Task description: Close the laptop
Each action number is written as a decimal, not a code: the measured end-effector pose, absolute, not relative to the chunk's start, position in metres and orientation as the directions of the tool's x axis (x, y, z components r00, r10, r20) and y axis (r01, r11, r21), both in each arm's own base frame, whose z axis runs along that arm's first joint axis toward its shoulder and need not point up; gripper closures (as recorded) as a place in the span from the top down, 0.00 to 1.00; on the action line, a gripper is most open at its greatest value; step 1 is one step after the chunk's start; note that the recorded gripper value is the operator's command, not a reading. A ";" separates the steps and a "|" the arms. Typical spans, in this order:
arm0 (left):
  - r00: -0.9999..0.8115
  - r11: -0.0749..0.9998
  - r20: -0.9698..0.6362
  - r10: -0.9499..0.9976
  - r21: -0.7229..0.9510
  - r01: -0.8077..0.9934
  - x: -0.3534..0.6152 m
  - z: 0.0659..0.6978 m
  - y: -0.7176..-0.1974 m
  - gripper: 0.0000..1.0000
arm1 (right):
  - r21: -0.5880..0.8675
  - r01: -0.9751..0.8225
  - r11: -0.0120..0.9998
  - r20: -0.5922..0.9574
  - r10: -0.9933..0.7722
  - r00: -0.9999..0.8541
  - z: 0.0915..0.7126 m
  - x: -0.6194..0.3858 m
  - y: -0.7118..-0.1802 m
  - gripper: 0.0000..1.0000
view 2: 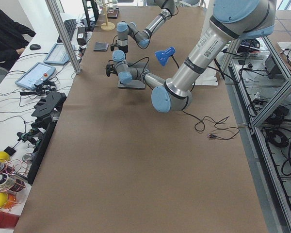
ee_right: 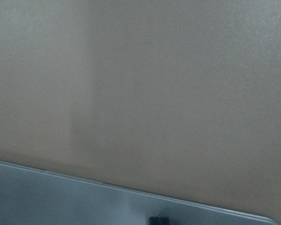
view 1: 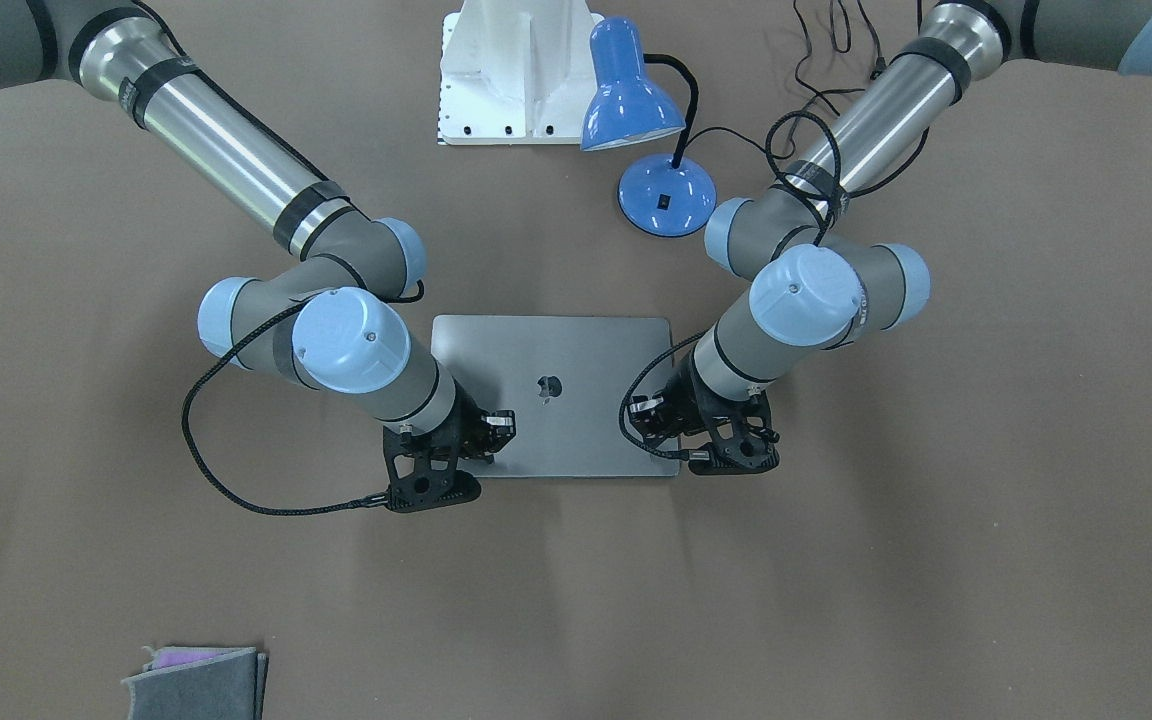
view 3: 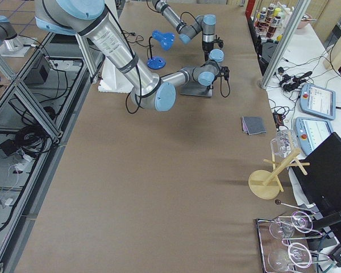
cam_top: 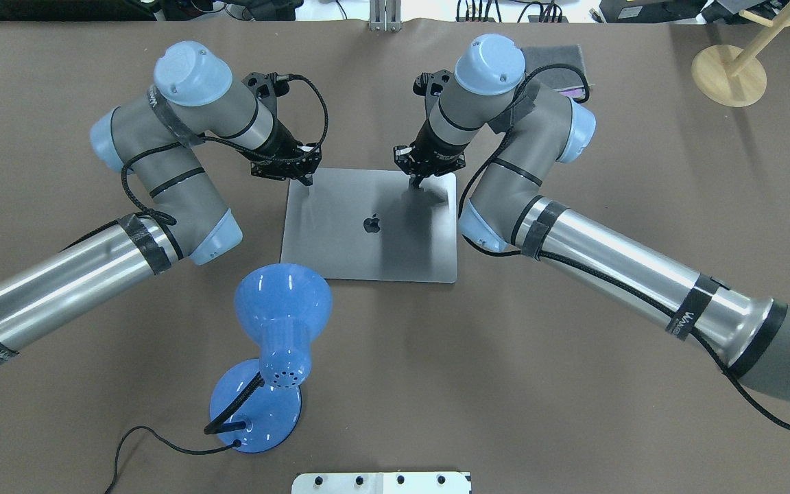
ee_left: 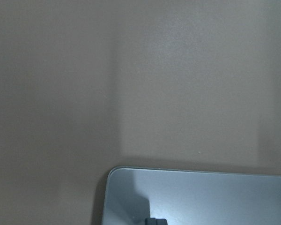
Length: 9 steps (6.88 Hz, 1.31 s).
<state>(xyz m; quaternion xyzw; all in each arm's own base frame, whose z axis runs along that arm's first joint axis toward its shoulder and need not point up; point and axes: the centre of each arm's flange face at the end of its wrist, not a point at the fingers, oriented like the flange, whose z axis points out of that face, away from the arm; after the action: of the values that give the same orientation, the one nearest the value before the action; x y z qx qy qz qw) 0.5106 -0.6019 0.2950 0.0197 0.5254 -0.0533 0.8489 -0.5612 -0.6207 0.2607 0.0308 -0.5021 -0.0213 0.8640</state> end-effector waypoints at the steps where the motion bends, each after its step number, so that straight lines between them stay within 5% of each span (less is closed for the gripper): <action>1: 0.433 0.993 -0.899 -0.068 -0.021 0.114 0.508 0.288 -0.604 0.00 | 0.063 0.008 0.998 0.884 -0.059 0.464 0.243 -0.540 -0.636 0.00; 2: 0.427 0.993 -0.902 -0.068 -0.019 0.117 0.505 0.283 -0.606 0.00 | 0.054 0.009 0.998 0.898 -0.053 0.437 0.230 -0.518 -0.649 0.00; 3: 0.420 0.992 -0.905 -0.068 -0.016 0.126 0.496 0.278 -0.611 0.43 | 0.048 0.010 0.999 0.909 -0.048 0.414 0.222 -0.495 -0.660 0.36; 4: 0.406 0.990 -0.911 -0.072 -0.016 0.141 0.473 0.271 -0.624 0.98 | 0.045 0.003 0.999 0.919 -0.042 0.393 0.221 -0.464 -0.669 0.99; 9: 0.404 0.946 -0.906 -0.128 0.011 0.324 0.274 0.297 -0.667 0.98 | 0.032 -0.117 0.993 0.899 0.022 0.436 0.320 -0.269 -0.683 1.00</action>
<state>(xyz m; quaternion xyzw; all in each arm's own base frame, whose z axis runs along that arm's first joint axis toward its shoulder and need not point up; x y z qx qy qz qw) 0.2740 -0.6669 0.2972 0.0927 0.5285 -0.1358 0.8328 -0.2686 -0.6832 0.3205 0.0445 -0.5293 0.0411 0.8463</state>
